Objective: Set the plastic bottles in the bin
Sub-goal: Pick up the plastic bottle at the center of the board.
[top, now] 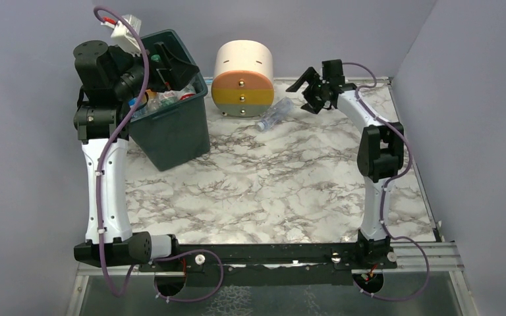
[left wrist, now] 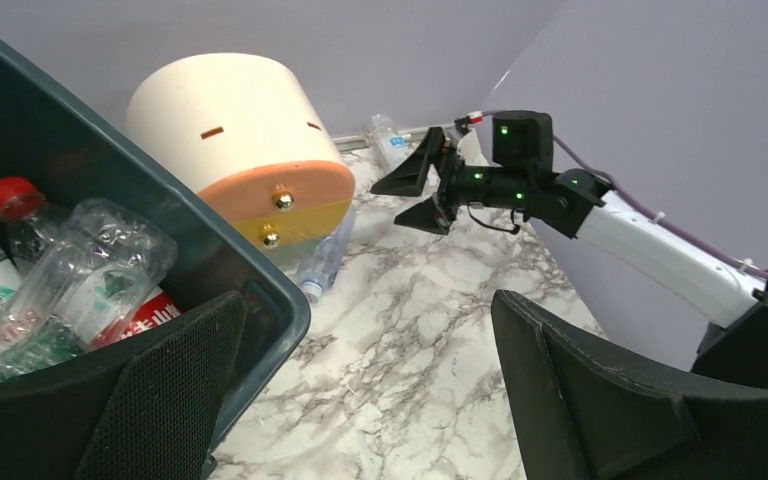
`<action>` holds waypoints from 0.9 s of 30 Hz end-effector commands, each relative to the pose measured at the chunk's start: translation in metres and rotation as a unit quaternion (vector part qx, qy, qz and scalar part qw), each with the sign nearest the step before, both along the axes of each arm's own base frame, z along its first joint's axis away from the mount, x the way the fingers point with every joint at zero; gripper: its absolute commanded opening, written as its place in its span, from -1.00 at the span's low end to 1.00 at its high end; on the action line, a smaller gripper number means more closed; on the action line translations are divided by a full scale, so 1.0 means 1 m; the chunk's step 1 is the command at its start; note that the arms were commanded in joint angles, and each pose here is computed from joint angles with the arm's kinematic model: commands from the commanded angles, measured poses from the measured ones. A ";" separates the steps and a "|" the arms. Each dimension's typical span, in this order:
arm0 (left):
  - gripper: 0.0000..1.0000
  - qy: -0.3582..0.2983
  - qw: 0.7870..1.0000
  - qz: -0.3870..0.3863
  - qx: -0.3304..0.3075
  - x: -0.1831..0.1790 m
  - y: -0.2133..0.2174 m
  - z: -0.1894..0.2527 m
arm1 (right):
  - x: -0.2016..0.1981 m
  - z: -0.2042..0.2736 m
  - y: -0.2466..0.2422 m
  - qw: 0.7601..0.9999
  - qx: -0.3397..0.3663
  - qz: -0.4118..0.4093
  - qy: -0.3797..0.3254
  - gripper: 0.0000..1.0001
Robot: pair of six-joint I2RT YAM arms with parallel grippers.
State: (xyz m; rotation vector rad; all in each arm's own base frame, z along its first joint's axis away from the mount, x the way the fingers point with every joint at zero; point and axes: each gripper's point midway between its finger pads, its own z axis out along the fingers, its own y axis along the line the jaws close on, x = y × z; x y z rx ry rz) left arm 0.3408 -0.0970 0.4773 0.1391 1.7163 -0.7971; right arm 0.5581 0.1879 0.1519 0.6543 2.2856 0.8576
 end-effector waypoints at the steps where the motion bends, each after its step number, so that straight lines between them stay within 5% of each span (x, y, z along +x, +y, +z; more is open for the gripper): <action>1: 0.99 -0.011 1.000 -0.025 -0.009 -0.011 -0.011 0.007 | 0.006 -0.013 0.012 0.997 0.060 -0.028 0.034 0.98; 27: 0.98 -0.014 0.998 -0.052 -0.016 -0.021 -0.022 0.005 | 0.035 -0.103 0.040 0.986 0.085 -0.068 0.130 0.98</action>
